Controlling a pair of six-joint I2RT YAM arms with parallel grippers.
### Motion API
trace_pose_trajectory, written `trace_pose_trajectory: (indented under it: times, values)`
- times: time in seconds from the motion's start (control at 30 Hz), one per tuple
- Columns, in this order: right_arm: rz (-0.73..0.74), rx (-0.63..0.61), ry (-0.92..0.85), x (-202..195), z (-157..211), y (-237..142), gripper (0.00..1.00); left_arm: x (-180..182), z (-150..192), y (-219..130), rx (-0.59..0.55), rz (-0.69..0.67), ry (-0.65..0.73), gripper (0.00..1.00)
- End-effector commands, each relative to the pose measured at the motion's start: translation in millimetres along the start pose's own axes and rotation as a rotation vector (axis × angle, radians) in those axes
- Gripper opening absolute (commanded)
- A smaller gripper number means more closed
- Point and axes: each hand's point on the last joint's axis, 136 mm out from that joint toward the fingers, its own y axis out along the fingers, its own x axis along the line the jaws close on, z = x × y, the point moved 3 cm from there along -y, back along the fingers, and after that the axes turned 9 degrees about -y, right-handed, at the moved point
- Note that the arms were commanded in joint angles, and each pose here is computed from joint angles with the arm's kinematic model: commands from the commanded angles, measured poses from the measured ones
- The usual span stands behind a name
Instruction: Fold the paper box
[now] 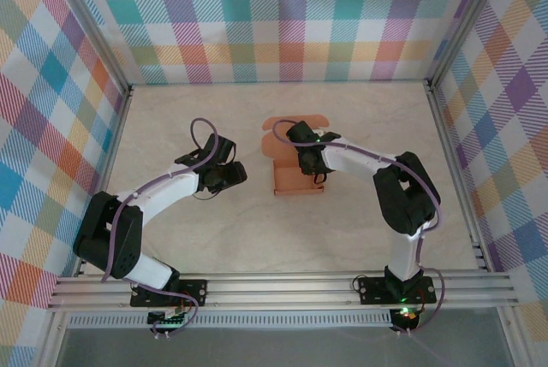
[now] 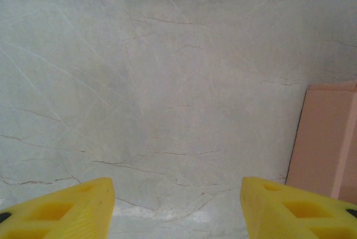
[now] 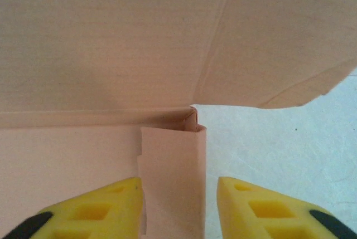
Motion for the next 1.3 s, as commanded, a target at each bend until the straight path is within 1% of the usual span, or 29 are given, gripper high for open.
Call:
trace_pose_trajectory:
  times: [0.0,0.23,0.33,0.37,0.4,0.73,0.77,0.8,1.03,1.13,1.17,1.27]
  values:
    - [0.019,0.013,-0.015,-0.5,-2.2,11.2,0.32,7.9,0.8,4.0,0.008,-0.018,0.009,0.61]
    - [0.030,0.032,-0.042,0.1,2.9,18.6,0.16,11.2,2.0,5.3,0.006,-0.028,0.009,0.61]
    - [0.036,0.045,-0.047,0.3,7.3,22.0,0.07,10.8,2.4,6.4,0.009,-0.024,0.009,0.61]
    - [0.036,0.052,-0.049,0.2,9.2,23.7,0.01,11.0,2.6,6.9,0.010,-0.025,0.009,0.61]
    - [0.038,0.059,-0.051,0.1,11.3,25.5,0.00,10.9,2.5,6.9,0.010,-0.025,0.008,0.61]
    - [0.107,0.139,-0.104,-4.3,32.9,42.1,0.00,13.4,4.4,9.2,0.013,-0.029,0.008,0.61]
    - [0.104,0.140,-0.103,-4.0,33.7,42.3,0.03,13.0,4.4,9.1,0.013,-0.027,0.007,0.61]
    - [0.101,0.139,-0.098,-4.3,33.6,42.6,0.08,13.0,4.7,9.4,0.015,-0.027,0.008,0.61]
    - [0.094,0.124,-0.093,-4.1,28.9,39.5,0.10,13.5,5.2,10.3,0.018,-0.029,0.007,0.61]
    - [0.091,0.122,-0.097,-3.0,28.2,39.7,0.19,13.3,4.8,10.0,0.016,-0.029,0.007,0.61]
    - [0.090,0.121,-0.098,-2.7,28.0,39.7,0.20,13.5,5.0,10.3,0.016,-0.029,0.008,0.61]
    - [0.090,0.119,-0.100,-2.9,26.9,39.3,0.17,14.0,5.2,10.6,0.017,-0.031,0.007,0.61]
